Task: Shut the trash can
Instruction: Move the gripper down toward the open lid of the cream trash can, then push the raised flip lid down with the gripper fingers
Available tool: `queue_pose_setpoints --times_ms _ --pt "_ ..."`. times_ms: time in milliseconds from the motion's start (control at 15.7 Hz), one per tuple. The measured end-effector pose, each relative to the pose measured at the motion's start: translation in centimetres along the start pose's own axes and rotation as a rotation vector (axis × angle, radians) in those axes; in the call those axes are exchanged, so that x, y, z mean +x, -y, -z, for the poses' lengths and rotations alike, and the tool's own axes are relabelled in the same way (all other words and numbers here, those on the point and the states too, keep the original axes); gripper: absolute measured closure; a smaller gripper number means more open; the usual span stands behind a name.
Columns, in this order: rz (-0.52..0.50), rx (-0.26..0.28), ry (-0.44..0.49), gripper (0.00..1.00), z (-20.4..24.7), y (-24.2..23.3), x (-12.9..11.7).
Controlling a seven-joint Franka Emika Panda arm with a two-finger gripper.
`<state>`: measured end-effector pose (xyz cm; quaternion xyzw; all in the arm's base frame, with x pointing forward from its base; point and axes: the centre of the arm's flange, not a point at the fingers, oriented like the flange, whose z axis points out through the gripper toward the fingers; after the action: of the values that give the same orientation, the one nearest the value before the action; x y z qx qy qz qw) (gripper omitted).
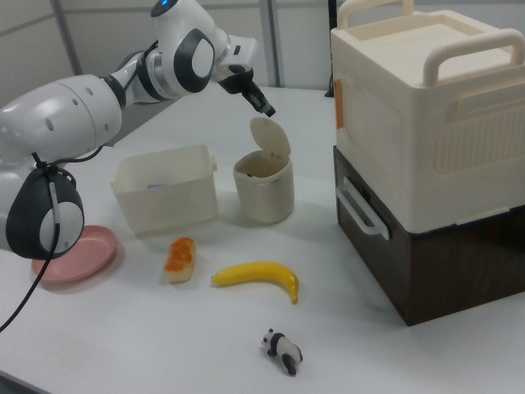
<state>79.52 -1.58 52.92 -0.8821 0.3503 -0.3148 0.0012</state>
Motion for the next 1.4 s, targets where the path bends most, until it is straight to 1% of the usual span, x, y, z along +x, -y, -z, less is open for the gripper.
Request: queue_pose_setpoints --times_ms 382,509,573,827,1209,1399 --pt "-0.004 -0.005 -0.015 0.99 0.2 0.1 0.1" --pt "-0.019 0.017 -0.038 0.99 0.3 0.3 0.3" --pt "-0.021 0.020 -0.044 0.99 0.2 0.3 0.3" --pt "-0.012 -0.002 -0.057 0.99 -1.0 0.0 0.1" --pt "0.026 -0.028 -0.069 0.99 -2.1 0.5 -0.9" --pt "0.040 -0.028 -0.068 0.99 -2.2 1.0 -1.5"
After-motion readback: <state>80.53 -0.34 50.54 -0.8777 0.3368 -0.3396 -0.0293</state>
